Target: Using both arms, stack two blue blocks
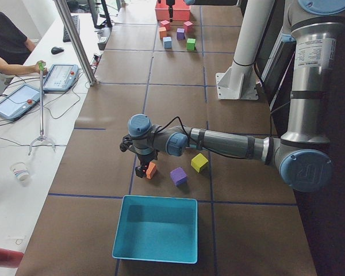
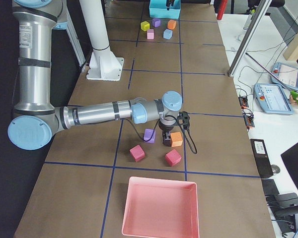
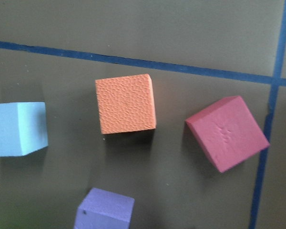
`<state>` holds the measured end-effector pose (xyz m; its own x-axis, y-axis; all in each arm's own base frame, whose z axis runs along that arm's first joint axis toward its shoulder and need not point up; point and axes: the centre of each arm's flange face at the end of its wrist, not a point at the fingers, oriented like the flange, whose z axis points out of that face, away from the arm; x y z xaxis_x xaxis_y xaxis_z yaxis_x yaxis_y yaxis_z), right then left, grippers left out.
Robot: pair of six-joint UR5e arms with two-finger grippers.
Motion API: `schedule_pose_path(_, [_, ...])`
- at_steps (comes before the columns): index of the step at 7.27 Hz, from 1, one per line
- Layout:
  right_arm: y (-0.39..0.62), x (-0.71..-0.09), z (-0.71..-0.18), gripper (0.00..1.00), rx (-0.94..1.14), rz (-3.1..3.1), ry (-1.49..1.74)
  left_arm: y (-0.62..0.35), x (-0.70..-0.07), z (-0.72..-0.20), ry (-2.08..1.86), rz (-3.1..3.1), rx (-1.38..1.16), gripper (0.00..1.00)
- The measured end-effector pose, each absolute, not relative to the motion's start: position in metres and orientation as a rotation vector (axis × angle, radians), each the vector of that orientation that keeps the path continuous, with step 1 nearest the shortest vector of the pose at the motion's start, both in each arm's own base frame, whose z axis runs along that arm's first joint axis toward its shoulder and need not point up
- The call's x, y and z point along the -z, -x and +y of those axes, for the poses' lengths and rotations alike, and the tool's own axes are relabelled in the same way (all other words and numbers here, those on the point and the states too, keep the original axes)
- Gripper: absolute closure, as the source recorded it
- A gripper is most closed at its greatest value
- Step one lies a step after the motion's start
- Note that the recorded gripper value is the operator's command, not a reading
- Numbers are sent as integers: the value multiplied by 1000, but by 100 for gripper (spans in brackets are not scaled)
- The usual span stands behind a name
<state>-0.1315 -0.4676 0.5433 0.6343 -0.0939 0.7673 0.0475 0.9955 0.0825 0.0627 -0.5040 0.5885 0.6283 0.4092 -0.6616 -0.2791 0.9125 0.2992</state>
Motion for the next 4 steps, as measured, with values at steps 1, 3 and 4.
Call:
schedule_pose_path(1, [158, -535, -464, 0, 64, -880, -82, -63, -583, -504, -171, 807, -372, 0])
schedule_pose_path(3, [202, -519, -466, 0, 69, -869, -132, -65, -576, -505, -172, 811, -356, 0])
schedule_pose_path(4, [227, -515, -470, 0, 77, -861, -135, -65, -572, -505, -178, 812, -357, 0])
